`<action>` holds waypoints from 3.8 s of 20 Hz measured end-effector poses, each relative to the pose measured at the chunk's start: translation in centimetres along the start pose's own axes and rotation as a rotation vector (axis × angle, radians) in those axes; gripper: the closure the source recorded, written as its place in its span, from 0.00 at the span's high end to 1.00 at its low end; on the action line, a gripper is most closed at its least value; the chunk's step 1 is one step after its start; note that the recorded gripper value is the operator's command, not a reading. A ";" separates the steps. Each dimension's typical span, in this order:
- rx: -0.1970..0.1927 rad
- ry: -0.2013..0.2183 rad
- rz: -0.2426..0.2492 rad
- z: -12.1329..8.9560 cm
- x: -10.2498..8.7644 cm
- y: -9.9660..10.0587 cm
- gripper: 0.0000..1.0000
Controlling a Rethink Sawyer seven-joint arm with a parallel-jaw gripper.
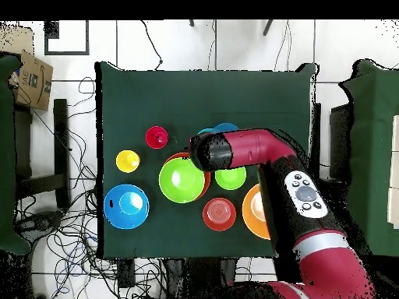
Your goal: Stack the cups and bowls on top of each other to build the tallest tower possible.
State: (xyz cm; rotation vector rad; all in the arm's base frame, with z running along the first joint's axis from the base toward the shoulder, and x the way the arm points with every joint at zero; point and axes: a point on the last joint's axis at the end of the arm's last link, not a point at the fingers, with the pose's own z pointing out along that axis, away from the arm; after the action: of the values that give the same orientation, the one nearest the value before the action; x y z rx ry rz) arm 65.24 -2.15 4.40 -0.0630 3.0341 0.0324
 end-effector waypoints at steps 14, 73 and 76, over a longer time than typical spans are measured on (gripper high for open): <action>0.035 0.021 0.067 1.7 3.1 2.6 0.00; 0.058 0.036 0.228 0.5 1.8 2.9 0.00; 0.057 0.042 0.214 1.2 1.8 3.8 0.00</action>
State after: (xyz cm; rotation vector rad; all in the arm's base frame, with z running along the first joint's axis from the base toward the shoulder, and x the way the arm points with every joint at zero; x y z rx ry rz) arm 63.38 1.62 3.13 0.2689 3.0665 -0.0382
